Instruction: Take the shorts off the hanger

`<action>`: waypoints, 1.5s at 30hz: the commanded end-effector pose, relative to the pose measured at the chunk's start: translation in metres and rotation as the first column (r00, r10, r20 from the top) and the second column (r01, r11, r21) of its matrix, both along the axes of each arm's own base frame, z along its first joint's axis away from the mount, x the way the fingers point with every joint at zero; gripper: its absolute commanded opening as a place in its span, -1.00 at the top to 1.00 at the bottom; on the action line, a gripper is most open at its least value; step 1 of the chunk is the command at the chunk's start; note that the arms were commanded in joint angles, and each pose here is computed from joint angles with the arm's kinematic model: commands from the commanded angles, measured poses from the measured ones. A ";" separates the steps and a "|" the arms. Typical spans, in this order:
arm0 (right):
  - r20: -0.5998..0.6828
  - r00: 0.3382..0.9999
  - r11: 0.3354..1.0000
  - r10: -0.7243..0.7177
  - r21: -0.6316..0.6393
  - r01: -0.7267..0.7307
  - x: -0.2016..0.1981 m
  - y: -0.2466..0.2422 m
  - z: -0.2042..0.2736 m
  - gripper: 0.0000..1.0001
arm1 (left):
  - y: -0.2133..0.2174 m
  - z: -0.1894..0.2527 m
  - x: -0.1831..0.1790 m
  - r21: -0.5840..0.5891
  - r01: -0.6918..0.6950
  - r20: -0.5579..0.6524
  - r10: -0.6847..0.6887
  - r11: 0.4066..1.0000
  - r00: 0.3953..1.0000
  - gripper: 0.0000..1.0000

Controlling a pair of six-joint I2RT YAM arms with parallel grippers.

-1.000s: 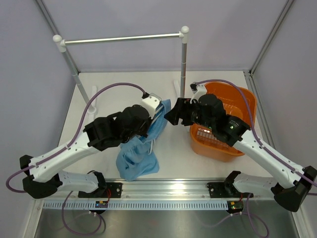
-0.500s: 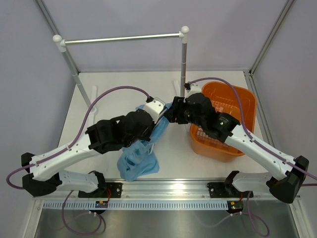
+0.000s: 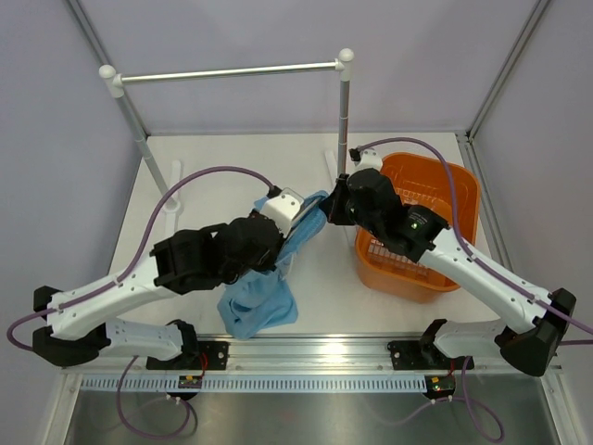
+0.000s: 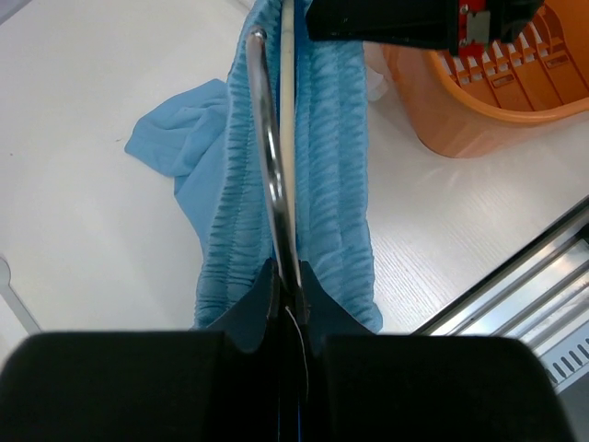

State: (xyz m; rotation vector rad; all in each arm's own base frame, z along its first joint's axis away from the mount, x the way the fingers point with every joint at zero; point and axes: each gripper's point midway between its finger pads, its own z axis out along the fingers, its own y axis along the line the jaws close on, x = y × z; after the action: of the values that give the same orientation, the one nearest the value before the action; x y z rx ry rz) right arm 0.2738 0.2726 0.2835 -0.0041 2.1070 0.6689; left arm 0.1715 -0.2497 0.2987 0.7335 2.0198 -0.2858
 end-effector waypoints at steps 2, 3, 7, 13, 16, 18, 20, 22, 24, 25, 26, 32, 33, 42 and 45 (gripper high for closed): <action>0.062 0.988 0.988 -0.144 -0.042 0.147 0.024 -0.028 0.022 1.00 | 0.018 0.031 -0.010 -0.115 -0.019 0.035 0.023 0.993 0.999 1.00; 0.054 0.988 0.989 -0.142 -0.040 0.145 0.027 -0.031 0.021 1.00 | 0.021 0.030 -0.011 -0.115 -0.020 0.035 0.024 0.993 0.999 1.00; 0.065 0.982 0.983 -0.175 -0.048 0.179 0.038 -0.048 0.024 1.00 | 0.035 0.034 -0.018 -0.160 -0.020 0.039 0.027 0.987 0.999 1.00; 0.046 0.984 0.979 -0.174 -0.100 0.178 0.053 -0.046 0.015 1.00 | 0.040 0.050 -0.032 -0.256 0.069 0.056 -0.057 0.964 0.997 1.00; 0.032 0.994 0.993 -0.102 -0.054 0.104 0.049 -0.030 0.014 1.00 | 0.042 0.058 -0.030 -0.293 0.065 0.078 -0.044 0.954 0.996 1.00; 0.018 0.999 0.999 -0.049 -0.018 0.049 0.039 -0.018 0.013 1.00 | 0.044 0.061 -0.025 -0.311 0.035 0.093 -0.006 0.950 0.996 1.00; 0.006 0.999 0.998 -0.038 -0.043 0.039 0.028 -0.012 0.006 1.00 | 0.040 0.065 -0.019 -0.343 0.020 0.115 0.021 0.939 0.993 1.00; 0.003 1.000 0.998 0.011 -0.067 -0.011 0.005 0.009 0.001 1.00 | 0.034 0.074 -0.016 -0.389 0.021 0.139 0.036 0.921 0.990 1.00; -0.002 0.998 0.996 0.068 -0.064 -0.068 -0.017 0.030 -0.004 1.00 | 0.028 0.079 -0.011 -0.415 0.018 0.159 0.053 0.910 0.986 1.00; -0.008 0.996 0.994 0.084 -0.066 -0.084 -0.023 0.038 -0.007 1.00 | 0.025 0.078 -0.010 -0.410 0.024 0.166 0.049 0.912 0.985 1.00; -0.013 0.996 0.993 0.093 -0.071 -0.094 -0.027 0.043 -0.011 1.00 | 0.022 0.081 -0.010 -0.419 0.033 0.170 0.043 0.907 0.985 1.00; -0.042 0.995 0.987 0.087 -0.135 -0.092 -0.029 0.051 -0.032 1.00 | 0.010 0.101 -0.017 -0.471 0.108 0.192 -0.017 0.876 0.981 1.00; -0.024 0.998 0.987 0.065 -0.143 -0.068 -0.025 0.047 -0.030 1.00 | 0.012 0.102 -0.016 -0.469 0.098 0.193 -0.006 0.878 0.981 1.00; 0.021 0.996 0.982 -0.082 -0.169 0.084 0.000 -0.004 -0.019 1.00 | 0.046 0.112 -0.024 -0.530 0.099 0.218 0.022 0.842 0.976 1.00; 0.014 0.996 0.981 -0.088 -0.173 0.089 0.001 -0.007 -0.022 1.00 | 0.055 0.115 -0.025 -0.548 0.094 0.223 0.036 0.831 0.974 1.00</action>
State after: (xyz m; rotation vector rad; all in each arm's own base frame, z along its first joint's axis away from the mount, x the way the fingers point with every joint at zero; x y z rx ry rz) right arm 0.2699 0.2830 0.2660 -0.0481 2.1376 0.4960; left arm 0.1460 -0.2040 0.3596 0.5497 1.7477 -0.6047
